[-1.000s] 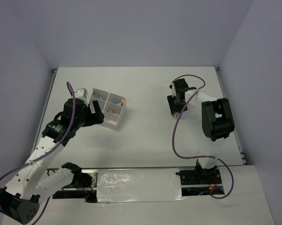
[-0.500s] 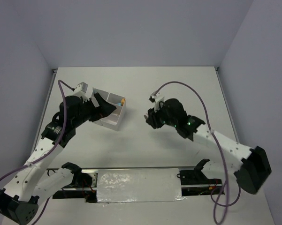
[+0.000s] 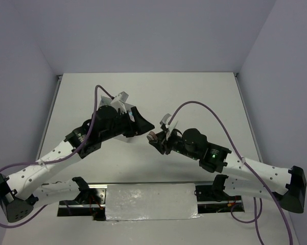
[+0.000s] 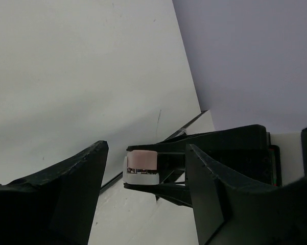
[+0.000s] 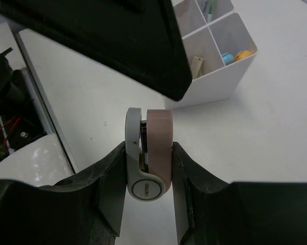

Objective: Sort the stationery into containers
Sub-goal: Pick up the stationery from the center of the board, then place the stationery in the storage box.

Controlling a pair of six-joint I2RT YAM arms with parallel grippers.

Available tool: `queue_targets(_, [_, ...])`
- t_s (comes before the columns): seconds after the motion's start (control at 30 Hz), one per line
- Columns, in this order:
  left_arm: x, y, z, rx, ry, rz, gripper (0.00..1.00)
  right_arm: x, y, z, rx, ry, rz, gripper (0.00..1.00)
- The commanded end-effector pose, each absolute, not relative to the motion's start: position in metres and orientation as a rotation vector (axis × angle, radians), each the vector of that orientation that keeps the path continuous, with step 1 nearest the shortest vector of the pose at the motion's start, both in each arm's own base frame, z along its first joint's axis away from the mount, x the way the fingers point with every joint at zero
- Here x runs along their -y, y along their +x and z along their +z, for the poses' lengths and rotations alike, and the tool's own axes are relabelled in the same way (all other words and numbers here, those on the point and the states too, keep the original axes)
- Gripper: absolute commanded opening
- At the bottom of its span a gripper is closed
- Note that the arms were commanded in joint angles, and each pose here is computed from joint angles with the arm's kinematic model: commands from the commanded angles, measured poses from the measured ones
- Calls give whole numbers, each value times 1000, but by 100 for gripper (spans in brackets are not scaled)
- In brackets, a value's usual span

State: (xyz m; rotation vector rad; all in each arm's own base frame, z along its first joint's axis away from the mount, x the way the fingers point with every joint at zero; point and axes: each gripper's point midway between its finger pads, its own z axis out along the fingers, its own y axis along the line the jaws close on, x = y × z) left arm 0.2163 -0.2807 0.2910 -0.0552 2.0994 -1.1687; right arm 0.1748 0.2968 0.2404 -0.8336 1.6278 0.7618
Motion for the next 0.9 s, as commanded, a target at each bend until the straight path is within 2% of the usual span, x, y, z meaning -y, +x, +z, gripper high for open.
queue_targets(0.0, [290,215,306,-2063,-50,-1173,74,-295,190,275,-1559,-733,703,5])
queue_targets(0.1, [293,216,305,-2072,-39,-1134,66,-295,191,281,-1551,-723,702,5])
queue_targets(0.3, [302,215,297,-2099,9,-1124,66,-295,191,292,-1536,-706,712,6])
queue_targets(0.37, [306,214,294,-2113,28,-1120,62,-299,189,295,-1532,-715,729,6])
queue_targets(0.4, [308,214,294,-2112,38,-1122,58,-300,190,296,-1534,-713,727,6])
queue_targets(0.43, [310,214,292,-2118,41,-1119,48,-301,191,294,-1540,-713,723,6])
queue_targets(0.6, [309,219,289,-2124,47,-1062,34,-312,179,299,-1515,-779,778,7])
queue_targets(0.63, [309,220,289,-2124,50,-1052,20,-314,176,299,-1512,-793,791,9])
queue_targets(0.7, [308,223,293,-2114,60,-1031,2,-316,173,295,-1517,-813,801,14])
queue_targets(0.73, [306,224,292,-2116,63,-1016,0,-316,172,292,-1523,-818,806,29])
queue_targets(0.77, [304,225,296,-2100,78,-1001,0,-313,174,294,-1530,-782,808,58])
queue_targets(0.8, [301,227,298,-2090,72,-985,0,-312,174,294,-1534,-765,813,81])
queue_targets(0.83, [297,228,298,-2096,63,-955,0,-309,175,291,-1551,-737,818,99])
queue_targets(0.87, [291,230,301,-2081,66,-925,0,-305,177,291,-1561,-709,811,100])
